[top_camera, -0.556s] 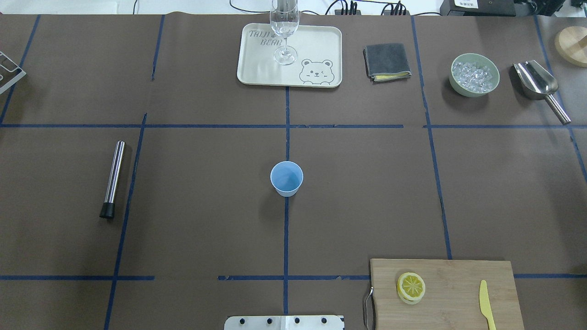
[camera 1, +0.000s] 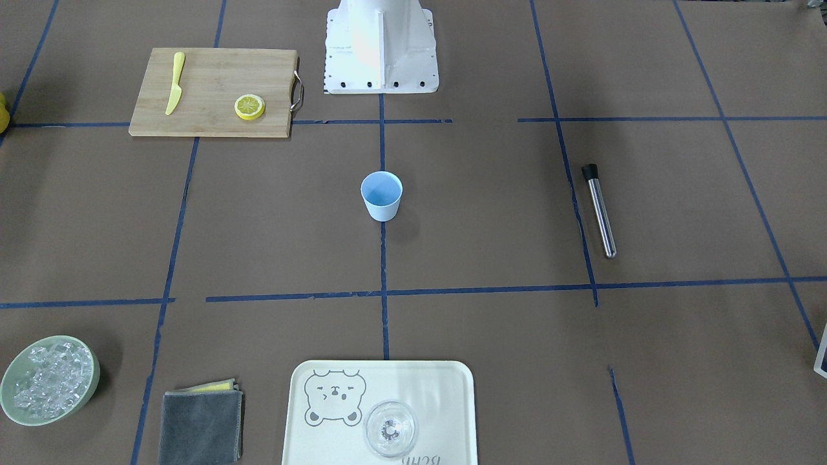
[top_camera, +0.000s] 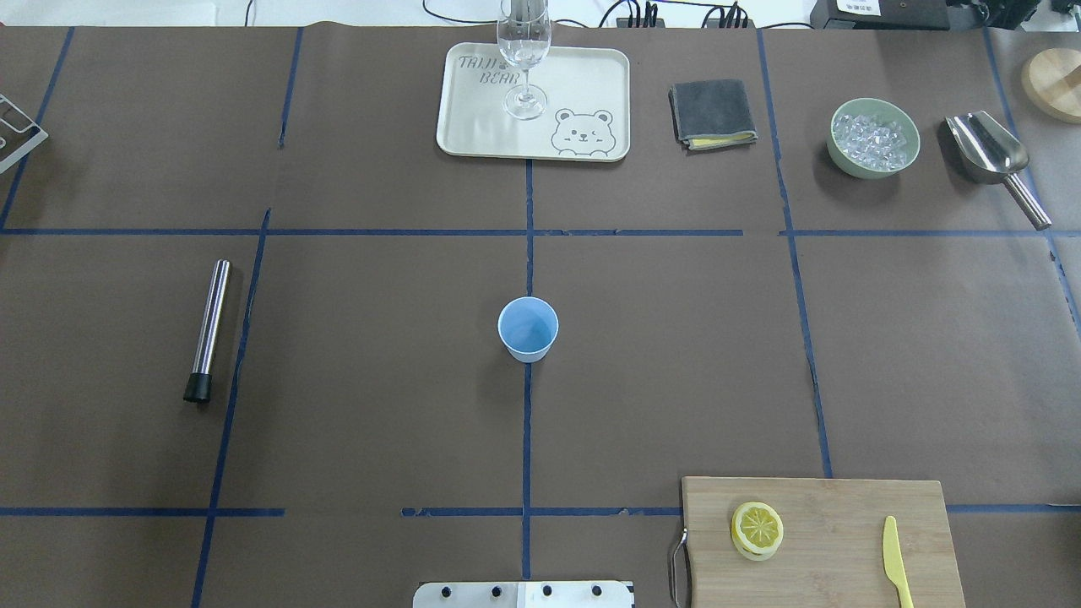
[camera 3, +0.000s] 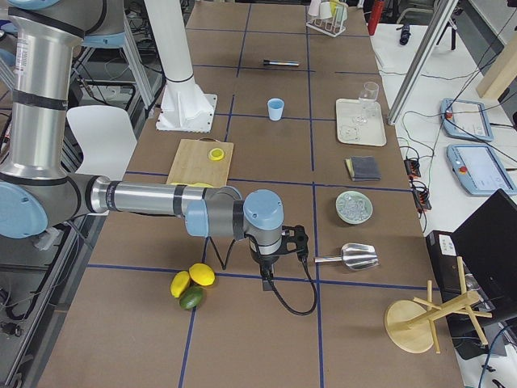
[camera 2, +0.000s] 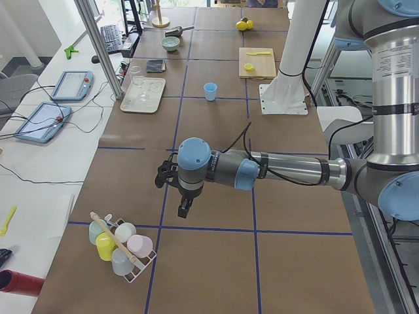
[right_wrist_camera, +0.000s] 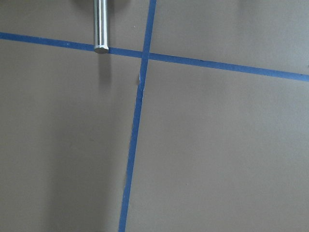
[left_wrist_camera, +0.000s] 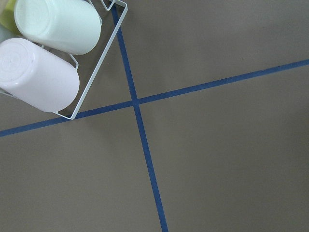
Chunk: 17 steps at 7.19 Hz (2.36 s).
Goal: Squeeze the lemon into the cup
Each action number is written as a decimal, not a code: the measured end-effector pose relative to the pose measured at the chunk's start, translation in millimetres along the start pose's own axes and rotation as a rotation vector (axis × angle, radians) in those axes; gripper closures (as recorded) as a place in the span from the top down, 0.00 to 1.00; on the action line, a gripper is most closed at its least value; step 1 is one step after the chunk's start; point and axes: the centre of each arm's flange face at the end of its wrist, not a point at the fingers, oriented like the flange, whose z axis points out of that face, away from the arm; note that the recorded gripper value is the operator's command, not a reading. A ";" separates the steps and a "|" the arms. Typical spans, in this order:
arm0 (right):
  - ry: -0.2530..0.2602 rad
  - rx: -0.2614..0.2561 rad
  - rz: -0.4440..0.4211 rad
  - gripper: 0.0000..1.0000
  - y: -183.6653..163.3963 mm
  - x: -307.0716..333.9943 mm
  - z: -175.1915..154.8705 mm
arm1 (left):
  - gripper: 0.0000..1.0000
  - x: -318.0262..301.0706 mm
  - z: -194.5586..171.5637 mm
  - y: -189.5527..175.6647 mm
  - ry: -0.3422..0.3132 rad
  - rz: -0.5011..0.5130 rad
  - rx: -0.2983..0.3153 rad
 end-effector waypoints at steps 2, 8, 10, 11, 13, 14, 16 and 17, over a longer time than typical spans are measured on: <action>-0.013 0.045 -0.035 1.00 -9.4 -11.1 -10.0 | 1.00 7.0 -7.6 -13.1 -0.005 0.024 0.025; -0.116 0.327 -0.184 1.00 -37.3 -85.6 -57.0 | 1.00 10.4 -13.2 -26.7 -0.007 0.048 0.046; -0.098 0.352 -0.217 1.00 -44.5 -147.3 -54.4 | 1.00 13.8 -16.6 -29.0 -0.008 0.056 0.055; -0.114 0.339 -0.214 1.00 -37.4 -185.0 -50.8 | 1.00 14.7 -17.4 -29.6 -0.008 0.061 0.060; -0.113 0.304 -0.165 1.00 -11.6 -267.2 -33.3 | 1.00 15.0 -17.5 -28.0 -0.009 0.072 0.071; -0.105 0.290 -0.131 1.00 2.5 -306.0 -19.0 | 1.00 14.9 -17.4 -26.8 -0.009 0.077 0.074; -0.104 0.288 -0.074 1.00 34.8 -379.5 6.4 | 1.00 15.6 -18.0 -26.4 -0.010 0.088 0.087; -0.105 0.285 -0.050 1.00 53.2 -409.3 22.4 | 1.00 16.5 -19.1 -26.7 -0.010 0.092 0.092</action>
